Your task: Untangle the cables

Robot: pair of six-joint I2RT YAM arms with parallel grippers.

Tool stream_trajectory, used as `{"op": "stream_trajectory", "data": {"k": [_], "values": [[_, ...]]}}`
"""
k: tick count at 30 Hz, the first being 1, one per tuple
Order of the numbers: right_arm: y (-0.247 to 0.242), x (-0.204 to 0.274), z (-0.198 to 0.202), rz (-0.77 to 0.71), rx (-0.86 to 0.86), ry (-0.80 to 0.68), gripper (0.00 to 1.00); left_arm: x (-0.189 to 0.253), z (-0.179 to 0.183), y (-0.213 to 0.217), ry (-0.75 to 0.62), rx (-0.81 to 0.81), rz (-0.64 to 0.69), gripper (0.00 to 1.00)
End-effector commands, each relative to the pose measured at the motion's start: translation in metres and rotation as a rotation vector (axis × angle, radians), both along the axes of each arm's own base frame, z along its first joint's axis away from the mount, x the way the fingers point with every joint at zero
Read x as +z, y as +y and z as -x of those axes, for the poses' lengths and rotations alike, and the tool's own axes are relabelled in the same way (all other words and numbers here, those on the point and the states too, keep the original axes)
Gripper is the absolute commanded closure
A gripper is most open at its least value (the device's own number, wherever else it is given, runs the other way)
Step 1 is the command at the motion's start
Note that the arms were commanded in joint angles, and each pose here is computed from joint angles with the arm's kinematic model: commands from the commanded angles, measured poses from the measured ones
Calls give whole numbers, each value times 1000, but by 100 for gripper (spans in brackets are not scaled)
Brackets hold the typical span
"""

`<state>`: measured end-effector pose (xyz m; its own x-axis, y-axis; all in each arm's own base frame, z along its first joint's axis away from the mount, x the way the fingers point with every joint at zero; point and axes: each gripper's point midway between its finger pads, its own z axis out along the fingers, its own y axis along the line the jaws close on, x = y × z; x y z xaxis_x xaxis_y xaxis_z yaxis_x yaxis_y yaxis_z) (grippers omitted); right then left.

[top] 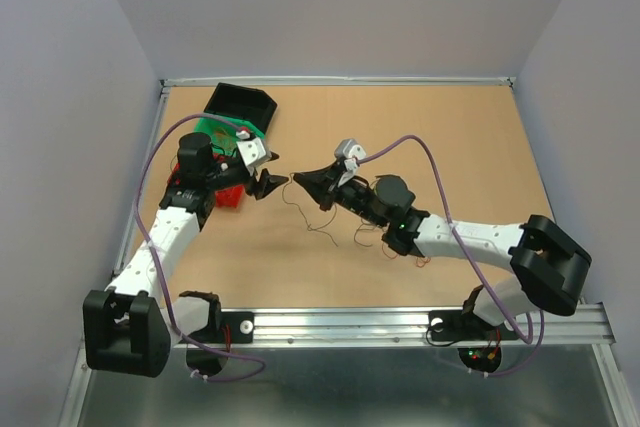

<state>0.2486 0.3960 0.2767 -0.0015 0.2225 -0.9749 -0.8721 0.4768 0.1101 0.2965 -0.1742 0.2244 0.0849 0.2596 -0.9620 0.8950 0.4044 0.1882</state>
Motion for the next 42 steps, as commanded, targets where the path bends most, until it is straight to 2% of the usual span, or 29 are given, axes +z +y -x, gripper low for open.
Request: {"op": "stream_trajectory", "data": {"k": [1, 4, 9, 19, 24, 30, 39, 41, 42], "values": [[12, 41, 5, -61, 54, -83, 100, 8, 8, -13, -43, -87, 40, 34], [14, 41, 5, -59, 63, -85, 99, 6, 18, -16, -50, -134, 40, 37], [17, 40, 6, -53, 75, -91, 100, 5, 28, -15, -69, -141, 36, 36], [23, 42, 15, -45, 137, -114, 99, -5, 62, -19, -79, -291, 19, 37], [30, 39, 22, -35, 194, -122, 99, -8, 70, -22, -55, -336, 31, 32], [37, 45, 21, -49, 209, -128, 99, -5, 71, -26, 2, -382, 64, 33], [45, 53, 20, -141, 233, -128, 99, 2, 69, -32, 51, -442, 112, 38], [46, 56, 20, -164, 235, -133, 99, 4, 69, -32, 53, -451, 117, 41], [47, 56, 19, -173, 233, -136, 100, 4, 69, -32, 51, -454, 118, 46]]}}
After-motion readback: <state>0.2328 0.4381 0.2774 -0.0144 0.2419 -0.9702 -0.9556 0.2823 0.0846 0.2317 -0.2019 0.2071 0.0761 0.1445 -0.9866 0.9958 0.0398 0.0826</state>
